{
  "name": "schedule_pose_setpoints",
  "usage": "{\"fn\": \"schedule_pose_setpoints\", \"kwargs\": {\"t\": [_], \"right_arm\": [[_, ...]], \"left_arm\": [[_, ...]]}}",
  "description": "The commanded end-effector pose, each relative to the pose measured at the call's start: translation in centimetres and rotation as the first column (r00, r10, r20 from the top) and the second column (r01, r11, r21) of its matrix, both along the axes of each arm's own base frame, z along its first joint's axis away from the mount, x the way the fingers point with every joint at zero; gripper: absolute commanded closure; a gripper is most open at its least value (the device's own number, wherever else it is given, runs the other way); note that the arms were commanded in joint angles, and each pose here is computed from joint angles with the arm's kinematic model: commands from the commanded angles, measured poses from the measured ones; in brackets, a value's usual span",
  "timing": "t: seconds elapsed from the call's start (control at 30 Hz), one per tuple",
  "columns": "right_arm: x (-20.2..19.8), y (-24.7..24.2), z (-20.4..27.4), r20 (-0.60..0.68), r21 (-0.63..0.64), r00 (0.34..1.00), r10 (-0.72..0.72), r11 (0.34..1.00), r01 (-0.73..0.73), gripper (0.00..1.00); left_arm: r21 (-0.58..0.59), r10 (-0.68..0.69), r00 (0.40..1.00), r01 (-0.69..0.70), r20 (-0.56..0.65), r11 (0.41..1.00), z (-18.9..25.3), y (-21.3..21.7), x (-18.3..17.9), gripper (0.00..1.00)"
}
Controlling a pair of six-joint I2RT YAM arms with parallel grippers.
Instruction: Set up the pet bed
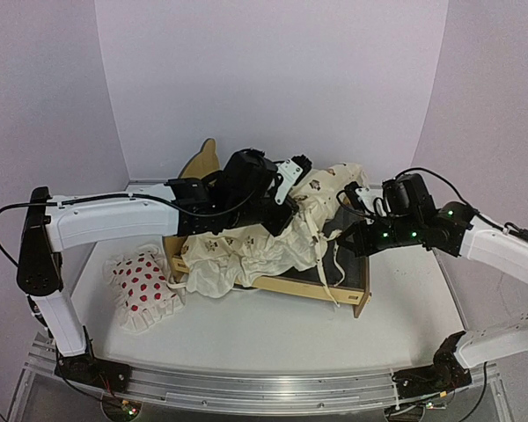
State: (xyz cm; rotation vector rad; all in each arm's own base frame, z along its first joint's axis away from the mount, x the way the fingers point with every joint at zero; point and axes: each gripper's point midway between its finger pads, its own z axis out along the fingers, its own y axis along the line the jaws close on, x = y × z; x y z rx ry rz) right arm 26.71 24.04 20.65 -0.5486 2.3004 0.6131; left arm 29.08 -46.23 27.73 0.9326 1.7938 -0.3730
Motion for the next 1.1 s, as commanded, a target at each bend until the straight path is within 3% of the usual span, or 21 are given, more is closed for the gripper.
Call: {"fn": "schedule_pose_setpoints", "kwargs": {"t": [0.0,0.13,0.27,1.07], "right_arm": [[0.9,0.1,-0.2,0.041,-0.017,0.999,-0.012,1.0,0.013,1.0],[2.2,-1.0,1.2,0.124,-0.056,0.99,-0.064,0.996,0.071,1.0],[2.7,-0.5,4.0,0.157,-0.004,0.985,-0.076,0.997,0.078,1.0],[-0.1,1.9,-2.2,-0.167,0.089,0.985,-0.039,0.995,0.054,1.0]], "left_arm": [[-0.053,0.036,0.999,-0.035,0.017,0.998,2.7,1.7,0.2,1.0],[-0.054,0.033,0.999,-0.032,0.016,0.998,2.7,1.6,0.2,1.0],[-0.055,0.031,0.999,-0.03,0.016,0.998,2.7,1.5,0.2,1.0],[-0.049,0.025,1.0,-0.025,0.013,0.999,2.1,1.6,0.1,1.0]]}}
